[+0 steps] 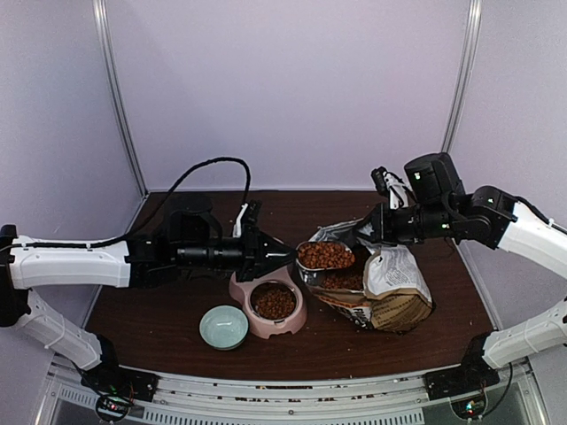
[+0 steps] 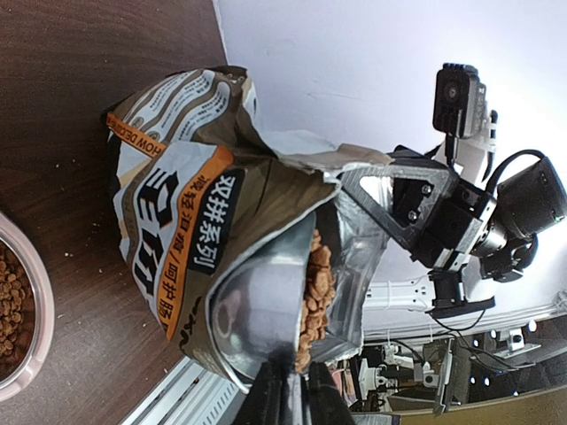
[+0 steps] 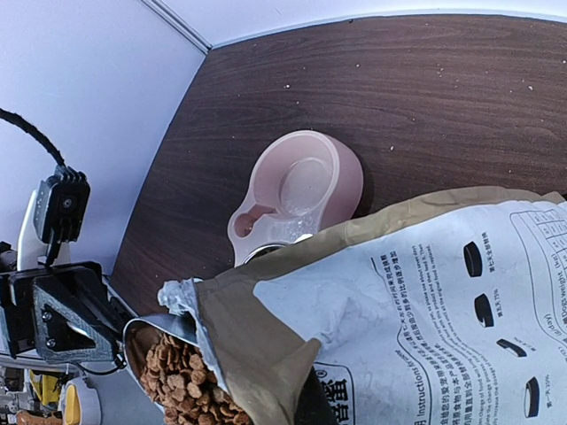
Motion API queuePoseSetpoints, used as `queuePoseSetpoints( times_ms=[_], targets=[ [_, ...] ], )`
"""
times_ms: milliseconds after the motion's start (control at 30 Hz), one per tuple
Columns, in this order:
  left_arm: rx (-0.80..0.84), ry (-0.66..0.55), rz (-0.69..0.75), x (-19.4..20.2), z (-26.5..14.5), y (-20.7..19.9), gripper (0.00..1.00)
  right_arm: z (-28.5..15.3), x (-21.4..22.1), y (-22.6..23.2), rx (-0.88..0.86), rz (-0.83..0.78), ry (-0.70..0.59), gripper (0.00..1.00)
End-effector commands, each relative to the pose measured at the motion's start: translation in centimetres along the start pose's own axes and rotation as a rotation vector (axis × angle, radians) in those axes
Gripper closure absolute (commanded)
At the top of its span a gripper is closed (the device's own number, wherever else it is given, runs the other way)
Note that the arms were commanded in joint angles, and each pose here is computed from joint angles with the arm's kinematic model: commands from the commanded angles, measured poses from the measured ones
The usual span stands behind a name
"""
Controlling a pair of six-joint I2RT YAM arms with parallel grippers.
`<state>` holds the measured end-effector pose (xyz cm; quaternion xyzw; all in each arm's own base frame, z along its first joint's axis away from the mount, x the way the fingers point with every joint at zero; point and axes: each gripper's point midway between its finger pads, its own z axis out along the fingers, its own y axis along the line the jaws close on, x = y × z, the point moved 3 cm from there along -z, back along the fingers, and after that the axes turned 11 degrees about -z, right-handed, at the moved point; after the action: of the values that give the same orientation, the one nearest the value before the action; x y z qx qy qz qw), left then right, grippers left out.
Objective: Serve the pet food
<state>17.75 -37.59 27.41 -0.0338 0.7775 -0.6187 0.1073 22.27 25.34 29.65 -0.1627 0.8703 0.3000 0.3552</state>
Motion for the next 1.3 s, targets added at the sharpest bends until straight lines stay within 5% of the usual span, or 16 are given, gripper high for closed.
queuePoseSetpoints(
  times_ms=[0,1267],
  targets=[
    [0.083,-0.057,0.022,-1.2,-0.6,-2.2,1.00,-2.4,-5.0,2.8,-0.105,-0.020,-0.178,1.00],
    [0.228,0.001,-0.030,-0.1,-3.2,-4.3,1.00,-3.3,-6.9,3.1,-0.081,-0.013,-0.235,1.00]
  ],
)
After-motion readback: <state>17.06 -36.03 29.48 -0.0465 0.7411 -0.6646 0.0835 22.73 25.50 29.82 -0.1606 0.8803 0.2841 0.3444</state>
